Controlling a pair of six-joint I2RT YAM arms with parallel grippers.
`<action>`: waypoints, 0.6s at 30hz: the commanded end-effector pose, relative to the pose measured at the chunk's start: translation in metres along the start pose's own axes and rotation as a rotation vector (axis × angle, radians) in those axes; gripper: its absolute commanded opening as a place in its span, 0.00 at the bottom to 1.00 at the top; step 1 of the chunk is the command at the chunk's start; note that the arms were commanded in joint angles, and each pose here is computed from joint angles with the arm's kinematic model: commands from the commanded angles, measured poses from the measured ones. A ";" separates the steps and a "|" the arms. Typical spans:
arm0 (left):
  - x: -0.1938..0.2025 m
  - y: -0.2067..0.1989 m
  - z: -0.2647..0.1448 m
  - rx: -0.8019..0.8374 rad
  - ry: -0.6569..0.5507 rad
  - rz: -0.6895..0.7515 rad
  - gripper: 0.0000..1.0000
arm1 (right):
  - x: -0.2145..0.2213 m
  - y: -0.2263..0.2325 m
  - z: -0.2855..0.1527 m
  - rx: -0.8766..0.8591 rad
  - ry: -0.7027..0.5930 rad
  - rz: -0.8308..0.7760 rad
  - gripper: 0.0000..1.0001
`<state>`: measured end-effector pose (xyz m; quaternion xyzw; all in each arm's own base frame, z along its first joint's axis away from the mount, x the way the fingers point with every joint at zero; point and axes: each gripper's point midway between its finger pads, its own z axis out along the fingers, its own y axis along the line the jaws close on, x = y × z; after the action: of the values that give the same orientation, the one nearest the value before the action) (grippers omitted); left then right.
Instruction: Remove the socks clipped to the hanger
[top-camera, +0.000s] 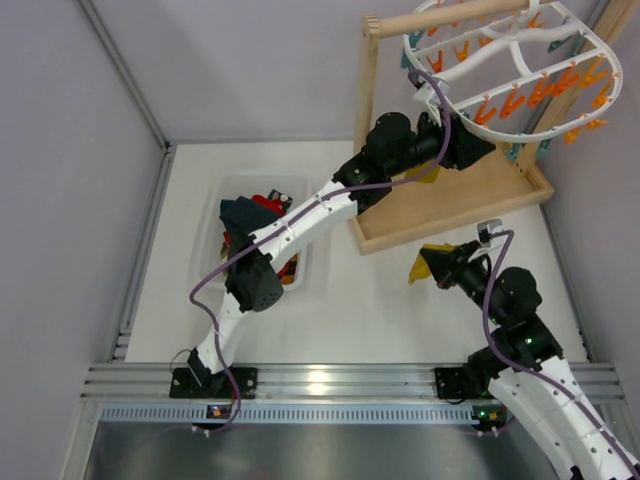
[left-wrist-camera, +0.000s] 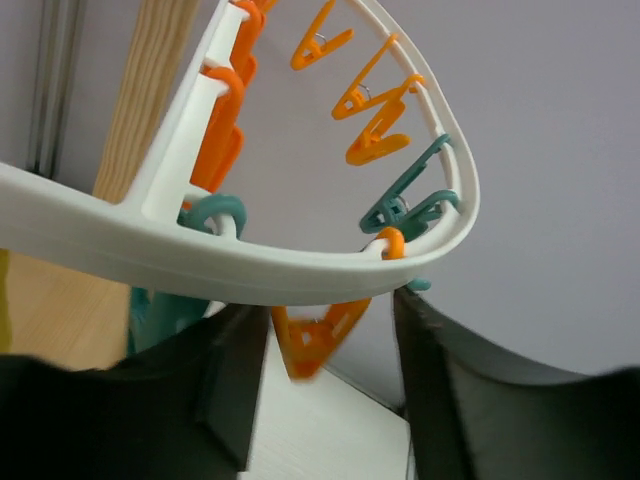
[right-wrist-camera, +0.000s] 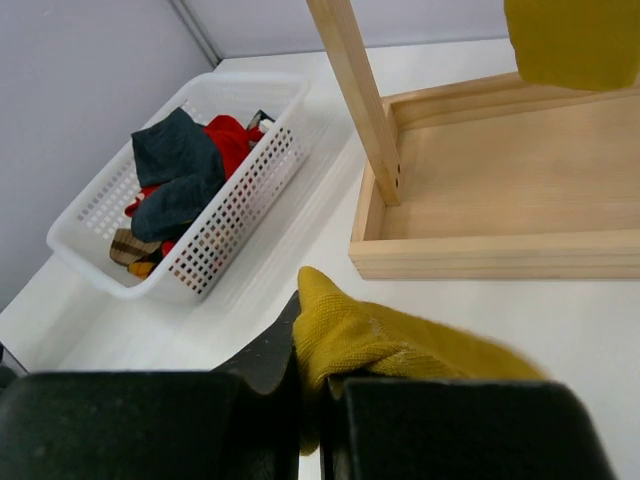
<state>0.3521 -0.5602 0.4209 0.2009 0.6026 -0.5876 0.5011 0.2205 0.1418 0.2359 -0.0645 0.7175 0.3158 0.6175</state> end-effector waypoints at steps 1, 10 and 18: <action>-0.026 -0.025 -0.015 0.064 -0.036 0.032 0.62 | -0.013 -0.001 -0.010 0.029 -0.013 -0.024 0.00; 0.006 0.005 -0.076 -0.140 0.040 0.111 0.99 | -0.026 -0.004 -0.026 0.093 -0.026 0.012 0.00; 0.024 0.079 -0.242 -0.737 0.040 0.158 0.99 | -0.036 0.026 -0.022 -0.054 -0.018 0.027 0.00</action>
<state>0.3085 -0.4039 0.3097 0.1446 0.7453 -0.3939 0.5182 0.2035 0.1291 0.2462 -0.0497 0.7315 0.3047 0.6079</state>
